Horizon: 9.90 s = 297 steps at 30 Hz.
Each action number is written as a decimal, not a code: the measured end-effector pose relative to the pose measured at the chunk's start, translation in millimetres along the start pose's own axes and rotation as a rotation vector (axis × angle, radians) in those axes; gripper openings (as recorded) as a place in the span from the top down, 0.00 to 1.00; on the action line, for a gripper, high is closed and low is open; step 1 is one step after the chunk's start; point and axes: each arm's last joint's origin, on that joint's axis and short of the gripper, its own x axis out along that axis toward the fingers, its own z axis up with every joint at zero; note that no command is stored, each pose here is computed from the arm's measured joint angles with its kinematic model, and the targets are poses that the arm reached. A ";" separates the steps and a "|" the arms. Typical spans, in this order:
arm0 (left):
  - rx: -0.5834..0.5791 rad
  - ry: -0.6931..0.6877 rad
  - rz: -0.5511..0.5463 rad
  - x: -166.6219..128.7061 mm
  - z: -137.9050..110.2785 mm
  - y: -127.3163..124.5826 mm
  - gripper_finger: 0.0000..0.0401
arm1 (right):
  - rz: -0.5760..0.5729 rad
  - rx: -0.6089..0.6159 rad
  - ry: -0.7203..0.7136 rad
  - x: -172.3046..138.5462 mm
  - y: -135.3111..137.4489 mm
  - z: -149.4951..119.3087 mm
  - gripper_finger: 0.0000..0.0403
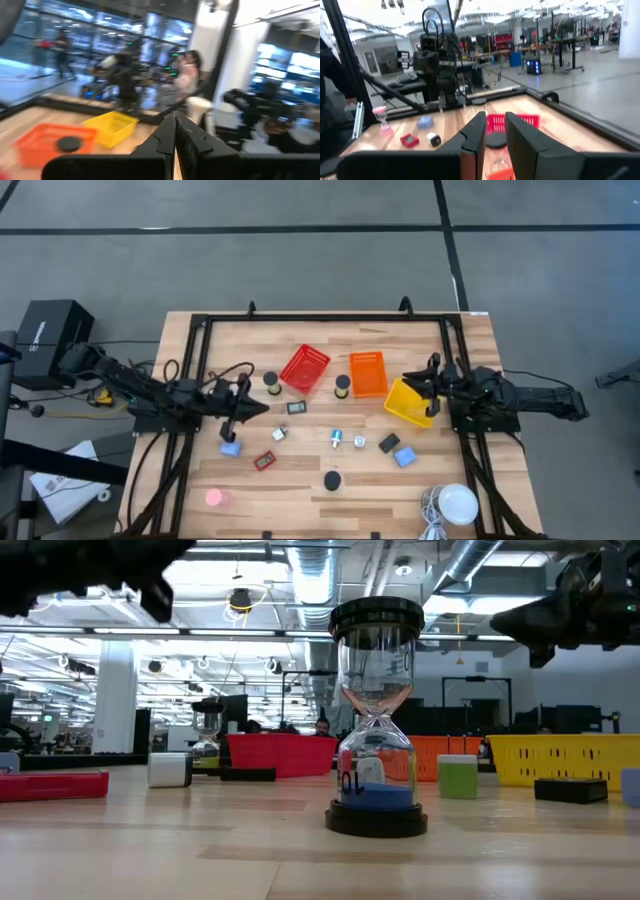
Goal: Pick & Place Office items
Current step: Put the left green hourglass into the red bin
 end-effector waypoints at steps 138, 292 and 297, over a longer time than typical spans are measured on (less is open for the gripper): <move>0.069 0.701 0.808 29.6 -6.3 71.7 0.38 | 0.134 -0.207 0.492 151.7 28.1 -0.3 0.36; 0.154 0.456 0.862 108.4 -40.1 177.0 0.43 | 0.129 -0.185 0.579 156.4 29.5 -3.3 0.36; 0.155 0.440 0.860 108.7 -36.4 176.0 0.46 | 0.129 -0.185 0.580 156.4 29.5 -3.3 0.36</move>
